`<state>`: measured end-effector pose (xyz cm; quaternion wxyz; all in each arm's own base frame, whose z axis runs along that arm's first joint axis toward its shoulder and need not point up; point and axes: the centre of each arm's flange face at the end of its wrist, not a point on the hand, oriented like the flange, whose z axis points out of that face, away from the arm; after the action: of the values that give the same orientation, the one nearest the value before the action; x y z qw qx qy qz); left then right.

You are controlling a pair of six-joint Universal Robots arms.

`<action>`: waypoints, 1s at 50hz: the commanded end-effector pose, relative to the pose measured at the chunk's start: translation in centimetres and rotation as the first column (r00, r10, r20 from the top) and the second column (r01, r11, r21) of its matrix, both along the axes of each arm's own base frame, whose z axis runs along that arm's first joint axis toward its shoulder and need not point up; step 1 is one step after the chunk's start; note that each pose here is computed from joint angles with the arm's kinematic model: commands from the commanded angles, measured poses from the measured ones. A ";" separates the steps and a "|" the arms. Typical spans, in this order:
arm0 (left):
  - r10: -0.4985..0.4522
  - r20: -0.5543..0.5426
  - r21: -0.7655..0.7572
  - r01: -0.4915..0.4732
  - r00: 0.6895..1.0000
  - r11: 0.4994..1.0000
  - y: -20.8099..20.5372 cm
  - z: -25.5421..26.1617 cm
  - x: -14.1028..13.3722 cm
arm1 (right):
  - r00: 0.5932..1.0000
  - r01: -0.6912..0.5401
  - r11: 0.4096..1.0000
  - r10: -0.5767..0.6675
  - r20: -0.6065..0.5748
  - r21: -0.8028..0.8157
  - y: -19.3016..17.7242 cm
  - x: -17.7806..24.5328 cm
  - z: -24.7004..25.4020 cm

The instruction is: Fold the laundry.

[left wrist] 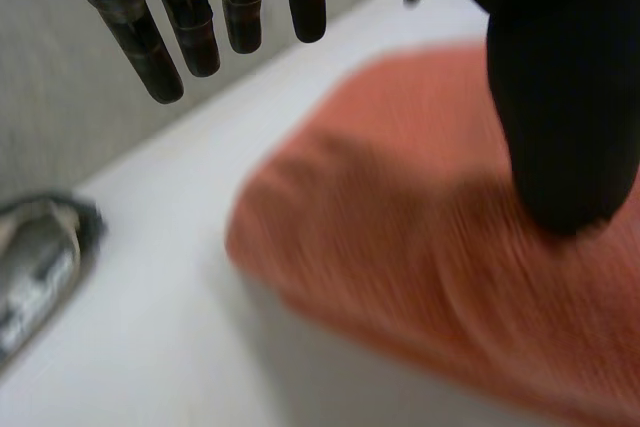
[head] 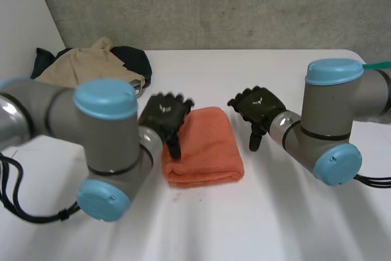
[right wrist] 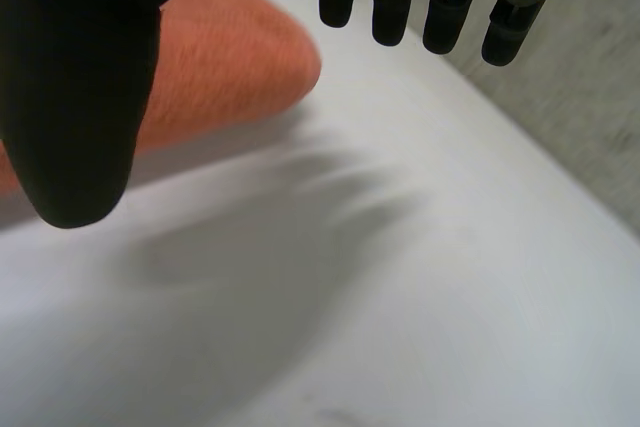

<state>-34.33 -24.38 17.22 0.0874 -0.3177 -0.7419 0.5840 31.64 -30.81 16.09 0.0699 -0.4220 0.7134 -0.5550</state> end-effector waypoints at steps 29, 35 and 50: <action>-0.464 -0.194 -0.147 0.442 0.865 0.885 1.6 10.0 -0.7 | 0.982 -0.159 0.966 0.175 0.065 -0.202 7.6 2.9 -5.9; -0.460 -0.195 -0.152 0.437 0.866 0.886 1.4 10.2 -0.7 | 0.981 -0.162 0.964 0.181 0.074 -0.209 6.9 3.5 -6.1; -0.453 -0.198 -0.158 0.428 0.869 0.890 1.1 10.3 -0.5 | 0.966 -0.171 0.942 0.218 0.139 -0.288 4.8 5.2 -3.7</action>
<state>-34.88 -23.09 27.30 0.2873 -0.4150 -0.6037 0.6170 35.83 -24.79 10.10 0.1178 -0.4602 0.6014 -0.6424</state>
